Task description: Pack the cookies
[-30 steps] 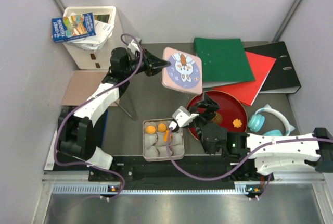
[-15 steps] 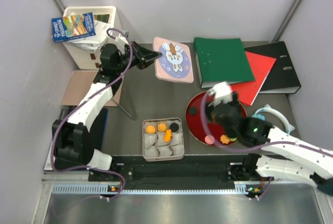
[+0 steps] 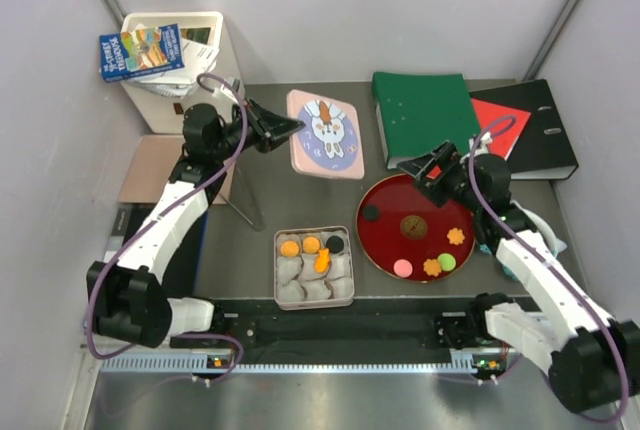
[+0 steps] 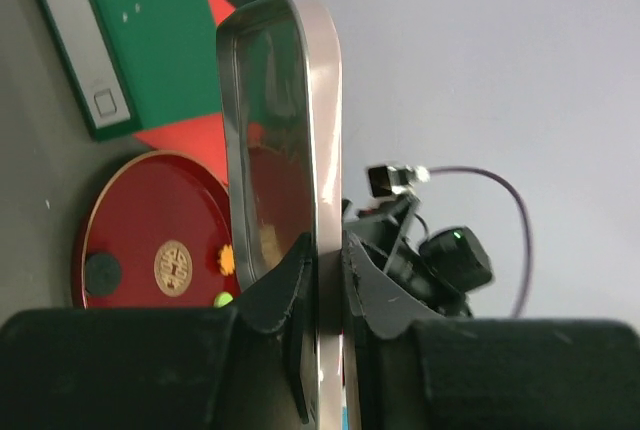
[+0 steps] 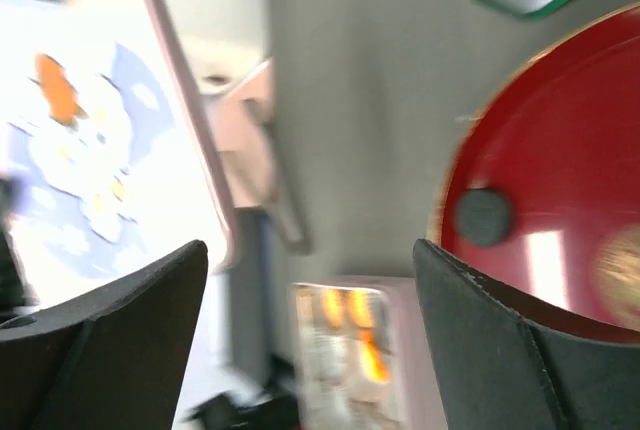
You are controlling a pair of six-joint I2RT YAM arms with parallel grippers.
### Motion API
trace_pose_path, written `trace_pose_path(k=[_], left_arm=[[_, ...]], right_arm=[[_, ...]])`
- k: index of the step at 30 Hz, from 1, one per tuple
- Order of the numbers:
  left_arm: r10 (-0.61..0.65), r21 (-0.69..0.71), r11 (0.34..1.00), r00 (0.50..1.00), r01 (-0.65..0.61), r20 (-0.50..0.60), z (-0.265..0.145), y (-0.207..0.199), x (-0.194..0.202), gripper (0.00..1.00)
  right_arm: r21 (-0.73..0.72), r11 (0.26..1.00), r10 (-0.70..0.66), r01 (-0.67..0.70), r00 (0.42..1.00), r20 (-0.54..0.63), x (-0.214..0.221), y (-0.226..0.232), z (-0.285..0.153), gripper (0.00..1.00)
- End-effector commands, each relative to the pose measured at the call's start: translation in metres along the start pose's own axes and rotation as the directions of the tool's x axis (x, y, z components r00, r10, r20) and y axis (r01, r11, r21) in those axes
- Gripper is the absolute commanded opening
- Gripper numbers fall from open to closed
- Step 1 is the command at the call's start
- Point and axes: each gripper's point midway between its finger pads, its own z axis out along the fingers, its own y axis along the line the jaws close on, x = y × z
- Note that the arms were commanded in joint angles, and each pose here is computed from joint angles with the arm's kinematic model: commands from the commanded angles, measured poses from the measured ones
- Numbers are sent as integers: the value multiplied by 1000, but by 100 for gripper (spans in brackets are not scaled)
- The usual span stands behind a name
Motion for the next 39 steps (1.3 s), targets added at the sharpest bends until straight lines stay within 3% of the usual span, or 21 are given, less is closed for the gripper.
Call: trace_pose_path(k=[1,2,3,5,7,16,23,26,27,30,33,35,37,39], left_arm=[[46,121,992,999,-45,-9,-13,-31,13,0],[48,134,990,999,-46,-16,-12,-32,17,0],[39,146,989,999,-34,-32,-11,-34,23,0],[46,176,984,998,-37,-51,-9,-40,29,0],[46,183,983,997,-34,-62,-7,-43,32,0],[48,209,978,993,-24,-110,2,-50,47,0],[34,193,981,992,-10,-120,6,-40,50,0],[33,187,982,993,-11,-114,7,-37,49,0],[34,185,983,993,-12,-113,7,-35,49,0],[41,162,986,993,-23,-109,8,-30,48,0],[60,124,991,993,-48,-100,8,-22,43,12],[75,111,992,993,-65,-92,7,-21,39,24],[89,73,994,991,-82,-99,7,-14,38,51],[124,10,992,988,-124,-91,7,-1,33,64]], right_arm=[[-423,867,192,-265,959,-207,3,73,1,84],[-434,830,265,-350,932,-246,-3,74,3,84],[-530,779,238,-336,940,-246,-8,80,6,84],[-566,724,287,-395,918,-273,-18,81,7,83],[-610,698,244,-375,925,-290,-21,88,15,83],[-644,692,155,-325,939,-308,-22,97,36,84],[-621,734,20,-275,923,-384,10,110,56,82],[-604,756,-22,-254,912,-410,18,112,62,61],[-592,763,-24,-258,905,-424,19,112,62,47],[-588,772,-41,-241,904,-425,21,111,61,23],[-592,772,-49,-231,907,-417,19,115,54,8],[-606,763,-59,-225,909,-412,16,121,47,4],[-608,762,-52,-223,915,-401,10,121,42,1],[-619,757,-59,-212,920,-388,5,127,31,0]])
